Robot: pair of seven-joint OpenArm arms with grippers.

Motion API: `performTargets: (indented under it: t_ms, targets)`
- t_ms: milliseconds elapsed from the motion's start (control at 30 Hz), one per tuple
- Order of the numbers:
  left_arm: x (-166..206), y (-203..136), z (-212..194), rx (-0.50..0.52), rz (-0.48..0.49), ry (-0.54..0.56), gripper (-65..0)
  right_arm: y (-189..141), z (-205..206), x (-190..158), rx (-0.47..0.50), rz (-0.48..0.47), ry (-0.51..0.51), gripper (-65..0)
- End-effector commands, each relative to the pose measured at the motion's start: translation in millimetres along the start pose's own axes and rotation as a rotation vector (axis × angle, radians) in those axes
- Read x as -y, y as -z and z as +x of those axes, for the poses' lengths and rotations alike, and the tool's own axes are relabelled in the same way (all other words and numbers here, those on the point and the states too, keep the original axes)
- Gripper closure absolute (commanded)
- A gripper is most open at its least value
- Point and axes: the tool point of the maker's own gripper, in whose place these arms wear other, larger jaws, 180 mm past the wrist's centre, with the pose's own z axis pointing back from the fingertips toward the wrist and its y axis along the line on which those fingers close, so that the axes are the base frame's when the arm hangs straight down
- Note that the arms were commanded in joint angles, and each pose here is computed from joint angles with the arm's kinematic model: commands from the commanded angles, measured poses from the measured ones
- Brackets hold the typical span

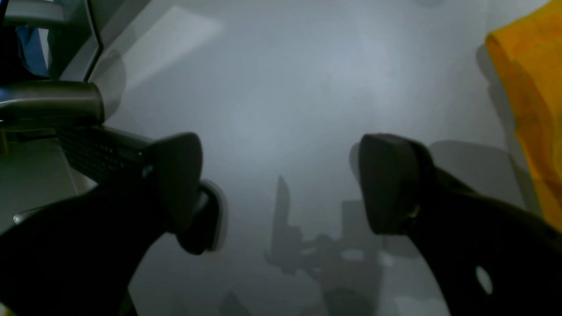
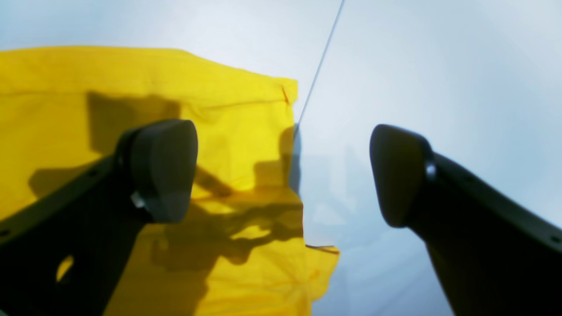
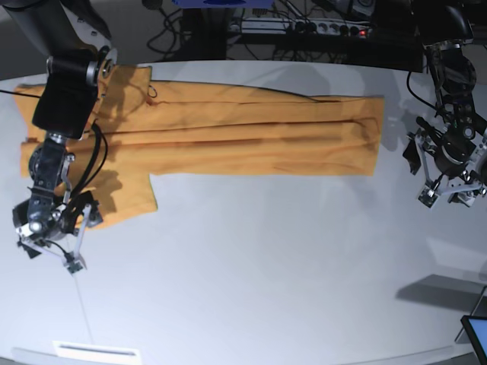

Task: Fold the T-shirt properly
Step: 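Move the right gripper to the sleeve and pinch its edge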

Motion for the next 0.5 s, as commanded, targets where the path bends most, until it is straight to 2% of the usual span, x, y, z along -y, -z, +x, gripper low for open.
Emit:
performTargets:
  t_ms: [0,467]
  targets:
    - [-16,-5,5,0.013,0.044,0.008,-54.6,-5,17,11,0.049,-0.021,0.010,-59.5]
    - [-15,-5,5,0.014,0.043,0.009,-54.6,28,30,-15,0.054,0.123,0.026,-59.5]
